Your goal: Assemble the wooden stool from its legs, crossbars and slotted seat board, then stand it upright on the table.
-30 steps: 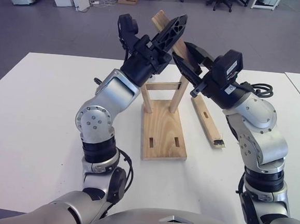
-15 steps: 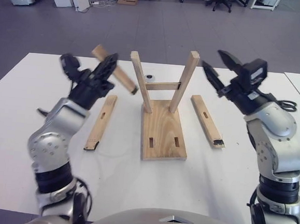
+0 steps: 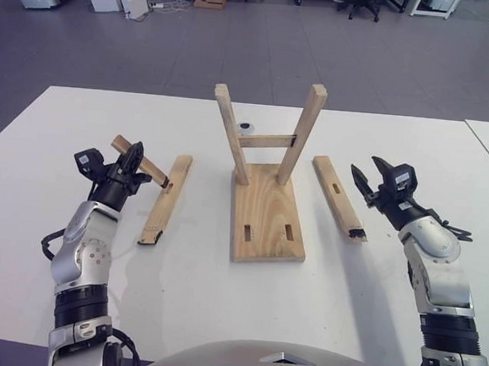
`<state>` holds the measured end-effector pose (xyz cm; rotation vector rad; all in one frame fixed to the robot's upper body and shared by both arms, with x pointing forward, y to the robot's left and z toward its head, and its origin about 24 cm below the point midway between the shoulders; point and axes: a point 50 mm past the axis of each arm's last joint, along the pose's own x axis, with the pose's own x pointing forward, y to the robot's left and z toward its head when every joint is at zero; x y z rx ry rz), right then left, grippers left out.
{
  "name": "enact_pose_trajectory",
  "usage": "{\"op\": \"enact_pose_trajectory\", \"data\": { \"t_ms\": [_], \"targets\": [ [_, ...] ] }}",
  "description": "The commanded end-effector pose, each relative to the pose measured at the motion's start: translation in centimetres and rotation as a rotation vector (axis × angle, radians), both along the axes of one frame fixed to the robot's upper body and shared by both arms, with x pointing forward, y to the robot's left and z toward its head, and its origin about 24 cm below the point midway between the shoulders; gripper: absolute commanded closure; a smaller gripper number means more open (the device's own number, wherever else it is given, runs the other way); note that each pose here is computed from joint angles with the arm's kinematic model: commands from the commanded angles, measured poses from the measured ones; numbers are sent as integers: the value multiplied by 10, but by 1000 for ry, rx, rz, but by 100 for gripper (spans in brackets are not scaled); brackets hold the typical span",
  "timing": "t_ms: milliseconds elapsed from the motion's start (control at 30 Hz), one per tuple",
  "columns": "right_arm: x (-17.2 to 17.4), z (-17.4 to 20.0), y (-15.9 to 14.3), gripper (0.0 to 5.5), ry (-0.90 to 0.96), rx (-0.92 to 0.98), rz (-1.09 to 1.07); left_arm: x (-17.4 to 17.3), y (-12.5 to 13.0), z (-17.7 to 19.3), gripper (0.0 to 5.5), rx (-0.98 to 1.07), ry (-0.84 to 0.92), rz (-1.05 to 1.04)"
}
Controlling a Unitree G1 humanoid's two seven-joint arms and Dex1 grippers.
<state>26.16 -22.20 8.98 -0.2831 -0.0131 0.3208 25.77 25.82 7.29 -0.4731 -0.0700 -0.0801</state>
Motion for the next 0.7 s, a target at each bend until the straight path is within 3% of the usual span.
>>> {"op": "enact_pose_trajectory", "data": {
  "t_ms": [33, 400, 600, 700],
  "targets": [
    [-1, -9, 1, 312, 30, 0, 10, 6, -7, -4, 510, 3, -3, -12],
    [0, -12, 2, 312, 33, 14, 12, -9, -1, -47, 510, 182, 166, 10],
    [1, -5, -8, 312, 17, -32, 0, -59, 5, -107, 510, 382, 512, -80],
    [1, -2, -11, 312, 11, -83, 19, -83, 2, -133, 510, 357, 654, -136]
  ]
}}
